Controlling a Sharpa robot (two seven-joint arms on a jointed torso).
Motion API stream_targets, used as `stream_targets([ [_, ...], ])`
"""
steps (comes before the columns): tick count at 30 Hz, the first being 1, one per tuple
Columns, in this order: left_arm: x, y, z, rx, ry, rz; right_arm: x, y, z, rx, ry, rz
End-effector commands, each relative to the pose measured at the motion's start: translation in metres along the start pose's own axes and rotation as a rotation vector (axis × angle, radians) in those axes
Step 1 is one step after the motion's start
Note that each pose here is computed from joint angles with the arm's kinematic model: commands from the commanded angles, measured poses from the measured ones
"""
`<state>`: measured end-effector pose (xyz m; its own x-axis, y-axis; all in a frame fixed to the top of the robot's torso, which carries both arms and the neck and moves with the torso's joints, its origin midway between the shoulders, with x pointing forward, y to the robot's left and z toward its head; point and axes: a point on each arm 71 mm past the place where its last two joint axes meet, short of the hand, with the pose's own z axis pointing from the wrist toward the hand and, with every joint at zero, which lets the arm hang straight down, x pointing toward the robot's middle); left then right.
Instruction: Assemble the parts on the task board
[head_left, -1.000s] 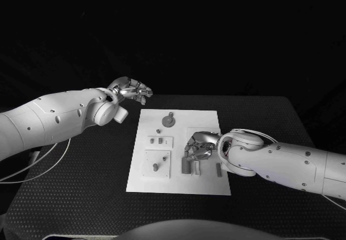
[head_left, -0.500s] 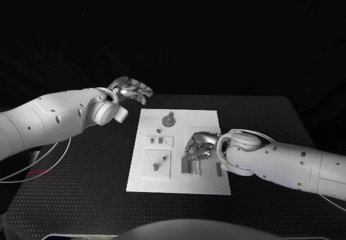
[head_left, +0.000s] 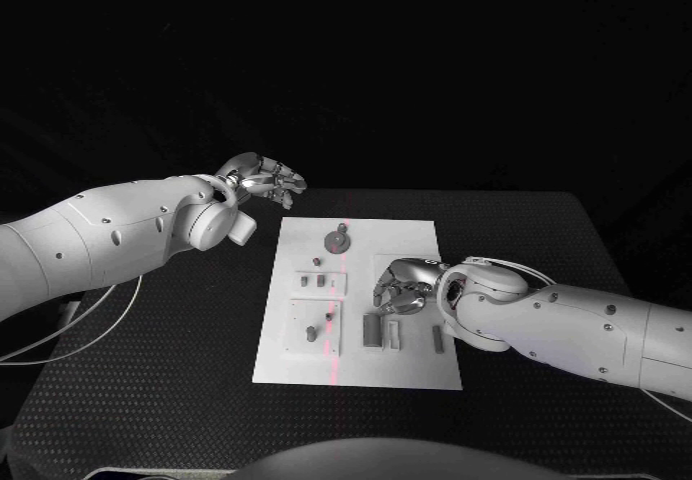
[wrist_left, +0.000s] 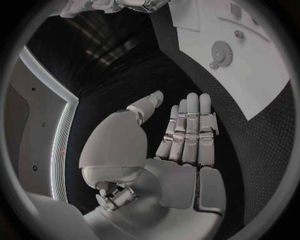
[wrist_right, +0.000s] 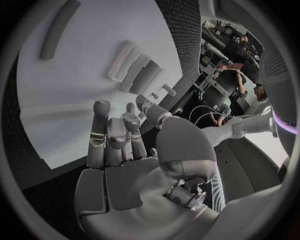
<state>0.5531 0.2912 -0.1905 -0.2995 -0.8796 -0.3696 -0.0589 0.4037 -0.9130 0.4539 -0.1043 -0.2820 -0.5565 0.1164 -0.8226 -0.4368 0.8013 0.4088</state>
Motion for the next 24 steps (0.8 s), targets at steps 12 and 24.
stream_targets([
  [12, -0.0001, -0.0012, -0.0007, 0.013, 0.011, -0.006, -0.024, -0.03, -0.028, 0.082, -0.034, 0.209],
  [24, -0.0004, -0.001, -0.001, 0.012, 0.009, -0.006, -0.02, -0.06, -0.065, 0.275, 0.15, 0.22],
])
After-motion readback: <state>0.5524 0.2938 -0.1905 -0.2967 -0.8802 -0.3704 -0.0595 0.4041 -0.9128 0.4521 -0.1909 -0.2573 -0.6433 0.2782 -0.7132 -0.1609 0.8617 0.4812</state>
